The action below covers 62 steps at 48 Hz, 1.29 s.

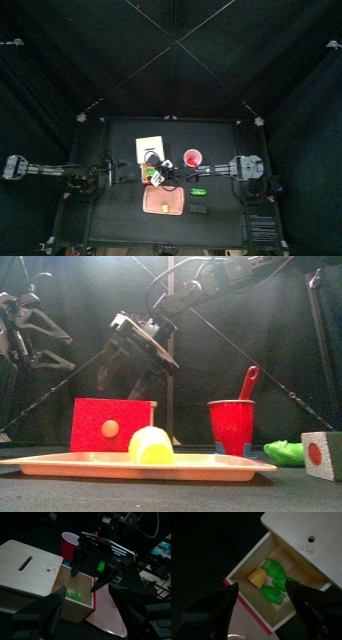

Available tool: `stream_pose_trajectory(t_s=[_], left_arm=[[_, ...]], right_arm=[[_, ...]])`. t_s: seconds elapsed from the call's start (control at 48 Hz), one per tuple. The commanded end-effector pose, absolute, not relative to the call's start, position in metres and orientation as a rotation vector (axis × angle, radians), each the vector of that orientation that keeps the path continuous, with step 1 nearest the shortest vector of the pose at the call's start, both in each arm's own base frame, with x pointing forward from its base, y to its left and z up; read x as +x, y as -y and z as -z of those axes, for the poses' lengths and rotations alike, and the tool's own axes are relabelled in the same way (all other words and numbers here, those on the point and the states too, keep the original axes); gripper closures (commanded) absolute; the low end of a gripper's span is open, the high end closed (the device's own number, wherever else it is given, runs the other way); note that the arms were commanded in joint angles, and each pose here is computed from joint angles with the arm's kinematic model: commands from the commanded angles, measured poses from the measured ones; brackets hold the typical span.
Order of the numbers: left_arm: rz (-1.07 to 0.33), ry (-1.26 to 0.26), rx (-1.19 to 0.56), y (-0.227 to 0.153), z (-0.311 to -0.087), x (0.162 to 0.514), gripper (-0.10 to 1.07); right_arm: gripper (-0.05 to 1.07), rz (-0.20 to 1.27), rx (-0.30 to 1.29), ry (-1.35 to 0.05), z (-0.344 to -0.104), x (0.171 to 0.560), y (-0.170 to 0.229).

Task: Grab corn bottom

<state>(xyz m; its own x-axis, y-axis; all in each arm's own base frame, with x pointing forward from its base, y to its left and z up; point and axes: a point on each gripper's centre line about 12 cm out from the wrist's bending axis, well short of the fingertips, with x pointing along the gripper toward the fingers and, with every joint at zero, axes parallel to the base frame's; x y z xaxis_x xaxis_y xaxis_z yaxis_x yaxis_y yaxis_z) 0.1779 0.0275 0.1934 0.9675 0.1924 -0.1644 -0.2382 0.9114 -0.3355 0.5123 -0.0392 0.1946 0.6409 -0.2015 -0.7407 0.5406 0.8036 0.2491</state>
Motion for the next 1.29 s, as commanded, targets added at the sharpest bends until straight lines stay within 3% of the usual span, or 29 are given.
stream_pose_trajectory(t_s=[0.0, 0.292, 0.542, 1.062, 1.271], left_arm=[[-0.225, -0.117, -0.358, -0.028, -0.197, 0.180, -0.02], [-0.225, -0.118, -0.358, -0.028, -0.197, 0.180, -0.02], [-0.225, -0.118, -0.358, -0.028, -0.197, 0.180, -0.02], [-0.233, -0.115, -0.372, -0.029, -0.197, 0.179, -0.02], [-0.237, -0.115, -0.376, -0.030, -0.197, 0.179, -0.02]], right_arm=[[0.00, 0.426, 0.485, -0.716, -0.218, 0.512, 0.038], [0.00, 0.395, 0.472, -0.707, -0.242, 0.499, 0.018], [0.00, 0.364, 0.511, -0.741, -0.244, 0.478, -0.011], [0.00, 0.428, 0.612, -0.790, -0.209, 0.430, -0.064], [0.00, 0.463, 0.730, -0.838, -0.187, 0.433, -0.078]])
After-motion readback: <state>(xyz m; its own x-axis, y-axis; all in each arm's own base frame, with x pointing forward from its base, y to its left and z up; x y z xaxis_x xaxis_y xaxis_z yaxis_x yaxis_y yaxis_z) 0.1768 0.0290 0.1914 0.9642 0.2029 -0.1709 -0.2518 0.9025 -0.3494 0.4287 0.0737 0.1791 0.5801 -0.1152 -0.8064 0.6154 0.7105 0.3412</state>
